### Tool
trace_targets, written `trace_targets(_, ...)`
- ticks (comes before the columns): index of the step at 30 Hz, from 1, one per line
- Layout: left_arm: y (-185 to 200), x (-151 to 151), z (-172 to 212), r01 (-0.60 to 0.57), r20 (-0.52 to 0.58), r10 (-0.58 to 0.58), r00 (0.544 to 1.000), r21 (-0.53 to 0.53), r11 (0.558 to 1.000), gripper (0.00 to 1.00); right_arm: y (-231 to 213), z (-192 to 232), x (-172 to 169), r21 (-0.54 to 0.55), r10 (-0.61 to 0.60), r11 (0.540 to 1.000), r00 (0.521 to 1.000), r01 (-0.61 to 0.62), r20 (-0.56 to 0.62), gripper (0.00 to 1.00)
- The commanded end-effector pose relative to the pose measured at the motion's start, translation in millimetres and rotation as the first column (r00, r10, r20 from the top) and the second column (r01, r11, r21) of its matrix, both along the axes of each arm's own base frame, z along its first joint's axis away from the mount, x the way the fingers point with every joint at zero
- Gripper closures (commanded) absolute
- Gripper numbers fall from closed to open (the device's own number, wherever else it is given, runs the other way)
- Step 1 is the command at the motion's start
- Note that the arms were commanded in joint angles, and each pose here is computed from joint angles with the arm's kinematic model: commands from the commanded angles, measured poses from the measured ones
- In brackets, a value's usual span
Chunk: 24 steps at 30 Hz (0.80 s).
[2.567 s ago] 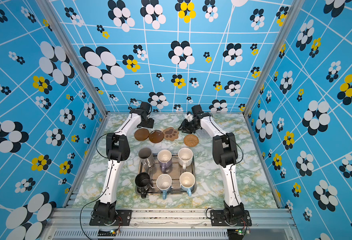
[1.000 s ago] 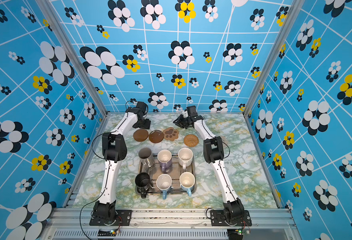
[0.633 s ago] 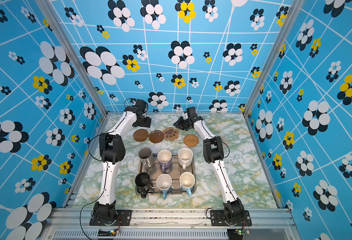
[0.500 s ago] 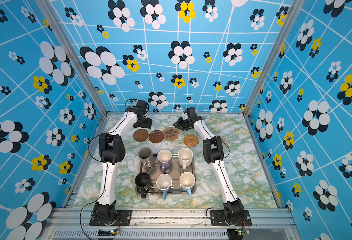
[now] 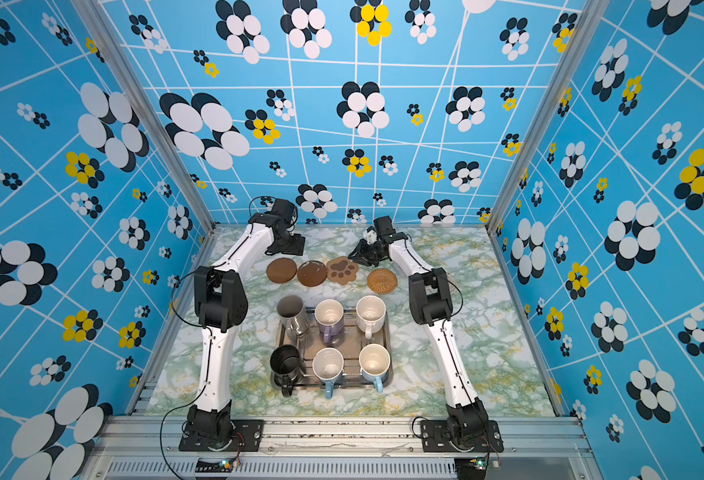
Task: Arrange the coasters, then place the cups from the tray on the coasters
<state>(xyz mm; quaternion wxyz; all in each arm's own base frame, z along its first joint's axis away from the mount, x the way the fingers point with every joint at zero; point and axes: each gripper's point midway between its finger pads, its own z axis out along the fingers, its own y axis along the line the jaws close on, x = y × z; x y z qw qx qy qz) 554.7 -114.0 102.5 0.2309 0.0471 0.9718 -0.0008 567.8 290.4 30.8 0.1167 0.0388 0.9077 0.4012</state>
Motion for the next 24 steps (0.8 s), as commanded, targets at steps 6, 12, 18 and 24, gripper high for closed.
trace_targets(6,-10,-8,26,0.013,0.043,-0.013,0.999,-0.014,1.000,0.22,-22,-34,-35,-0.153,-0.006,0.988,0.994,-0.011,-0.107,0.71)
trace_targets(12,-16,-11,29,0.023,0.047,-0.022,0.999,-0.012,1.000,0.22,-29,-28,-40,-0.170,-0.011,0.985,0.995,-0.006,-0.100,0.71)
trace_targets(18,-28,-18,35,0.051,0.054,-0.050,0.997,-0.014,0.999,0.23,-36,-11,-42,-0.192,-0.013,0.981,0.998,0.000,-0.068,0.71)
trace_targets(24,-54,-32,42,0.115,0.051,-0.113,0.992,-0.041,0.993,0.26,-45,29,-46,-0.232,-0.001,0.973,1.000,0.004,0.014,0.71)
